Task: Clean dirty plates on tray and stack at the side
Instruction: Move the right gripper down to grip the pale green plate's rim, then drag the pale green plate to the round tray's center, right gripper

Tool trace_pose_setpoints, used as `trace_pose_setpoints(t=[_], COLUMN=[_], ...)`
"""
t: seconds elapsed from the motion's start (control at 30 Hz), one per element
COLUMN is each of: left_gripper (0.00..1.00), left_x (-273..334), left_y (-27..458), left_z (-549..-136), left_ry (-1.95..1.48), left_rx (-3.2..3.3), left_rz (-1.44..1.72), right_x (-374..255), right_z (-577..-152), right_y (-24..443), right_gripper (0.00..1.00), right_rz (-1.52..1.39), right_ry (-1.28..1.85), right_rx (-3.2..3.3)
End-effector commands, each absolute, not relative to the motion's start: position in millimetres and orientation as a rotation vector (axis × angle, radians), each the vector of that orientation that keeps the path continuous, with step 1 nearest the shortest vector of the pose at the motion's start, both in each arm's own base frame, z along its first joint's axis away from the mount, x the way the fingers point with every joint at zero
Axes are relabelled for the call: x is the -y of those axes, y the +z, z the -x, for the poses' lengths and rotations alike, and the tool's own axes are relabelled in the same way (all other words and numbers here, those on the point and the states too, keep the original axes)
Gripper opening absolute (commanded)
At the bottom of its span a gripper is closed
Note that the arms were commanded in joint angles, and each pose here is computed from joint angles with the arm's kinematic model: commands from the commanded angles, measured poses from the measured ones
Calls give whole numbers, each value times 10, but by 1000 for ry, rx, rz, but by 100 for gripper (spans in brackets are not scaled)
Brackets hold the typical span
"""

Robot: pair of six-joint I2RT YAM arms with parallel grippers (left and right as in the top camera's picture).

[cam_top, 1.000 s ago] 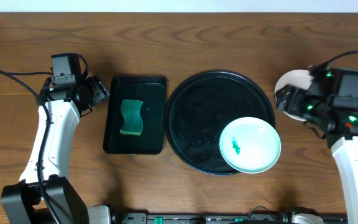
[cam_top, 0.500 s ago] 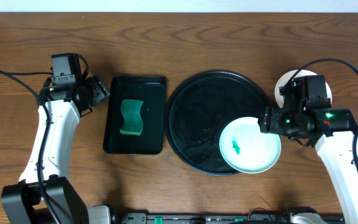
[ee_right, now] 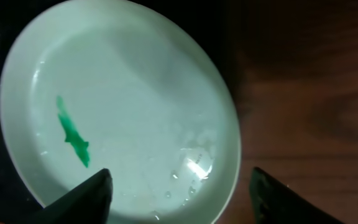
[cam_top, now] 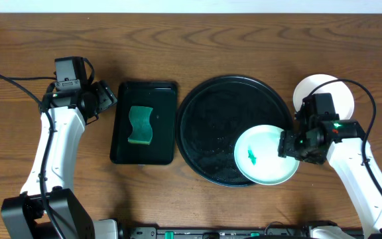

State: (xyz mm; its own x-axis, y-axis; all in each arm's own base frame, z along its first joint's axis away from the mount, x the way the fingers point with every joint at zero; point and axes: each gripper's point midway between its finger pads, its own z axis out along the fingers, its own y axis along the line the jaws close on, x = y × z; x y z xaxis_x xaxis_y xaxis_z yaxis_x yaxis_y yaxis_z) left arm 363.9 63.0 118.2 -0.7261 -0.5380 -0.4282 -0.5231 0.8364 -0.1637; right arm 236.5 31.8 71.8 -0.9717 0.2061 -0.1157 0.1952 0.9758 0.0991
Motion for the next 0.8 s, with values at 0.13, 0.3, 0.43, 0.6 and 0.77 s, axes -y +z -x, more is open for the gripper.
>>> trace_pose_setpoints(t=[0.13,0.3,0.43,0.6,0.77], left_gripper=[82,81,81,81,82], left_x=[-642,-642,-642,-642,-642], left_y=[1250,1250,1250,1250,1250], left_z=[-3669,-3669,-3669,-3669,-3669], left_ry=[-42,-42,-42,-42,-42], left_rx=[-2532,-2532,-2532,-2532,-2532], left_rz=[778,778,778,778,778], right_x=[-225,-208,-208,-218,-314], right_z=[-2218,-2082,-2002,-1988,-2040], right_y=[571,454,340,314,319], right_gripper=[57,45,38,9,1], right_rz=[-380,-416,-423,-442,-481], right_ry=[32,16,17,27,116], right_rx=[-3038,-3074,-3090,-3090,-3071])
